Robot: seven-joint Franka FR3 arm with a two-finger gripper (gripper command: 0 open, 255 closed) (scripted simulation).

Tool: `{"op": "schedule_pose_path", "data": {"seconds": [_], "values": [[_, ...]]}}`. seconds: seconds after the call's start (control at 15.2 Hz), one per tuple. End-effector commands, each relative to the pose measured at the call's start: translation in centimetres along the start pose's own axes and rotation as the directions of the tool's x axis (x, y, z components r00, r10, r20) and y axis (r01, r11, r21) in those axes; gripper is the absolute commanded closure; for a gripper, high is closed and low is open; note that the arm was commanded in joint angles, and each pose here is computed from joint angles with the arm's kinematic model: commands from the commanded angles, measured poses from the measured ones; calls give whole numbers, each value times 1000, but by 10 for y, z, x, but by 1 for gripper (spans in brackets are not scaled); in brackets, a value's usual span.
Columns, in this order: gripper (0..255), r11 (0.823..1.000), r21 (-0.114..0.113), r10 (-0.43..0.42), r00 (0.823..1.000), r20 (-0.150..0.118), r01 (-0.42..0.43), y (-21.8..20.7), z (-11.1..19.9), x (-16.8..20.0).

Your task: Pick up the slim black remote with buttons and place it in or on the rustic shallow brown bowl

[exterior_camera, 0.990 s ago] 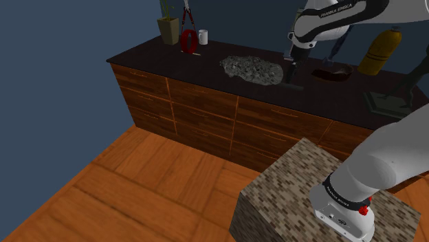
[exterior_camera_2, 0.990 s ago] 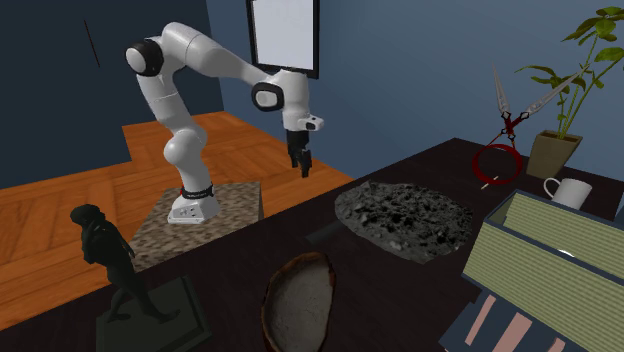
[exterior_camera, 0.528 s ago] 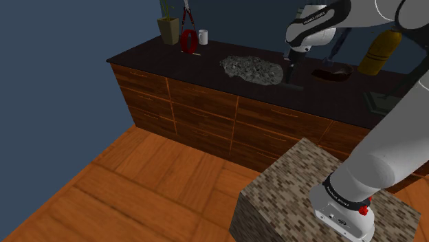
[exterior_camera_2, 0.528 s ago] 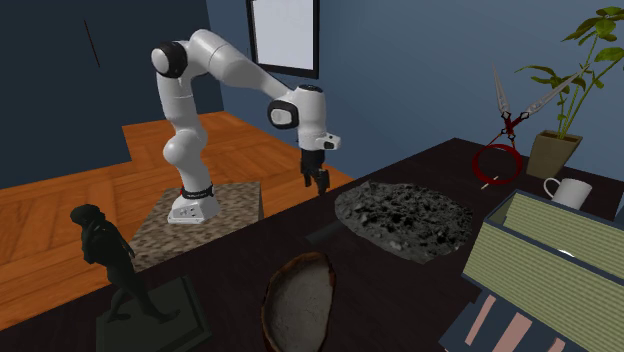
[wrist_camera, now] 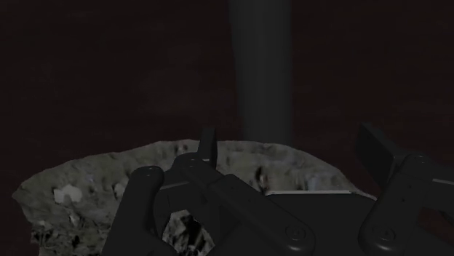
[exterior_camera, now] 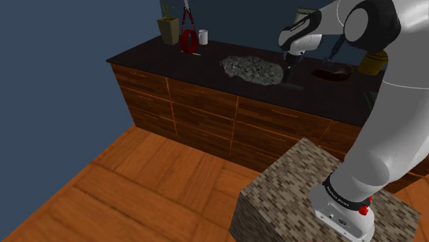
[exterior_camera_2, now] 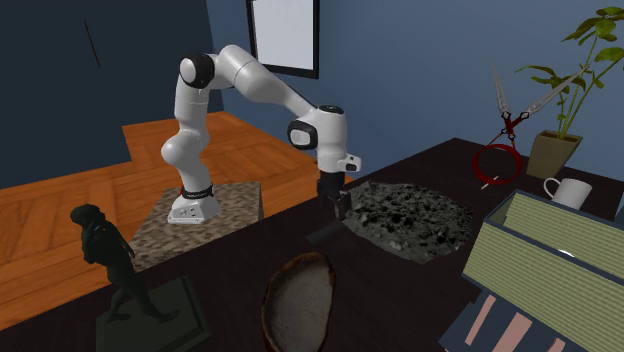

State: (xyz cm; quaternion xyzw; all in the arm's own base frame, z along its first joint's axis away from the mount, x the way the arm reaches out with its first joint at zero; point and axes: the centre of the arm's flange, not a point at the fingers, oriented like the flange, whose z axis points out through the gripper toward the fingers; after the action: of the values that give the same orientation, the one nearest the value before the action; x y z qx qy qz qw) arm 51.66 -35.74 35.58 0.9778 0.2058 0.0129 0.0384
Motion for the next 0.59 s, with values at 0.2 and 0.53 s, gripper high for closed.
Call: {"op": "schedule_pose_path", "data": {"seconds": [0.2, 0.53], "values": [[0, 1000, -2, -6, 1000, -1, 6, 7, 23, 2], [0, 1000, -2, -6, 1000, -1, 6, 7, 42, 2]]}}
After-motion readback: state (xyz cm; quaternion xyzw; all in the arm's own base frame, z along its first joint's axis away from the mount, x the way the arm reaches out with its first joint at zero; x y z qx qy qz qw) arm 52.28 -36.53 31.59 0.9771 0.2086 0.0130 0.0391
